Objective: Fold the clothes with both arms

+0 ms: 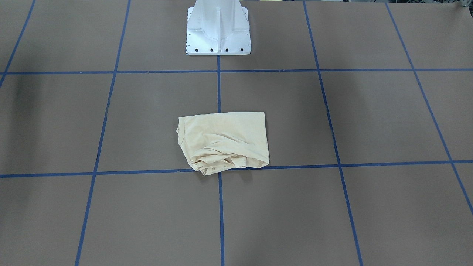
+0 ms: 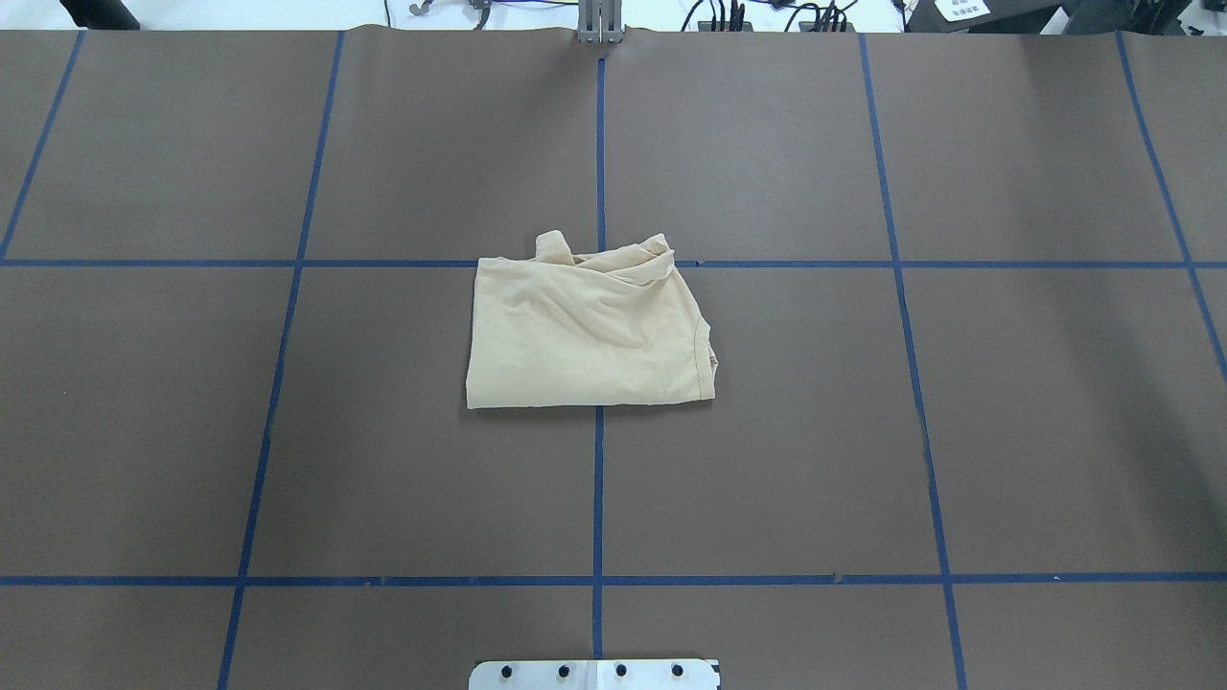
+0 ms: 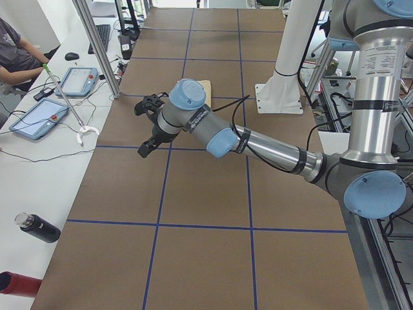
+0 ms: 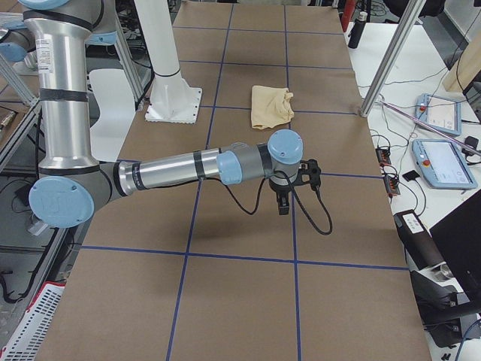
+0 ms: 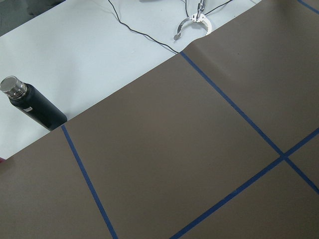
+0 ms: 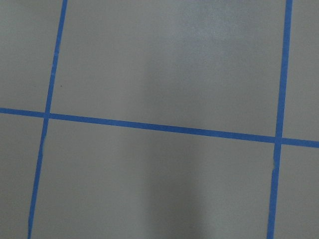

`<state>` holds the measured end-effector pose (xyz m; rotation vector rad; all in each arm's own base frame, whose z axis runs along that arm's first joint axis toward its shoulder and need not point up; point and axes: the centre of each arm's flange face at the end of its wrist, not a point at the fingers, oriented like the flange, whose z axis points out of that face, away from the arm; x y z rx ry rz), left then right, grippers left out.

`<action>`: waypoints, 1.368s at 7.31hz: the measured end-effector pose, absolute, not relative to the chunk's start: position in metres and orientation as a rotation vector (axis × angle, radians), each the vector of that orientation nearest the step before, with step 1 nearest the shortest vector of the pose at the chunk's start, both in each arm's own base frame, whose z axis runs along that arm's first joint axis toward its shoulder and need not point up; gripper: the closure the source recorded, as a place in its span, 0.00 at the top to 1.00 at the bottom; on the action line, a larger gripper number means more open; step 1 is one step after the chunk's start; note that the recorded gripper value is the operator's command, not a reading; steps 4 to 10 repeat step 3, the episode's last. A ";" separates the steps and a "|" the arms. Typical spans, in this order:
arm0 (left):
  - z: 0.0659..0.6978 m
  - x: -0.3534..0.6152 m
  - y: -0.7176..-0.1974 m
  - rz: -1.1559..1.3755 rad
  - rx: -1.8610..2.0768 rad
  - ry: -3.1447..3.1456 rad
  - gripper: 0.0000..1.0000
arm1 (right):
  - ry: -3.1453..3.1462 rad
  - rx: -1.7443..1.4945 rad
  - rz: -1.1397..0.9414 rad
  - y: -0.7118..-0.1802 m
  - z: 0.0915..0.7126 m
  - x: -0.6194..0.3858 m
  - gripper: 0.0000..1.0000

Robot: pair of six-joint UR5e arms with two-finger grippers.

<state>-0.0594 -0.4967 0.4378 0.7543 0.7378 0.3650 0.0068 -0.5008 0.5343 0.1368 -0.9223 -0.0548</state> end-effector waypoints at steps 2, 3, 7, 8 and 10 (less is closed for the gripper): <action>0.427 -0.060 -0.493 0.373 0.776 0.734 1.00 | -0.926 0.151 -0.069 -0.499 0.525 0.004 1.00; 0.423 -0.060 -0.492 0.376 0.784 0.733 1.00 | -0.925 0.153 -0.079 -0.499 0.522 0.000 1.00; 0.423 -0.060 -0.492 0.376 0.784 0.733 1.00 | -0.925 0.153 -0.079 -0.499 0.522 0.000 1.00; 0.423 -0.060 -0.492 0.376 0.784 0.733 1.00 | -0.925 0.153 -0.079 -0.499 0.522 0.000 1.00; 0.423 -0.060 -0.492 0.376 0.784 0.733 1.00 | -0.925 0.153 -0.079 -0.499 0.522 0.000 1.00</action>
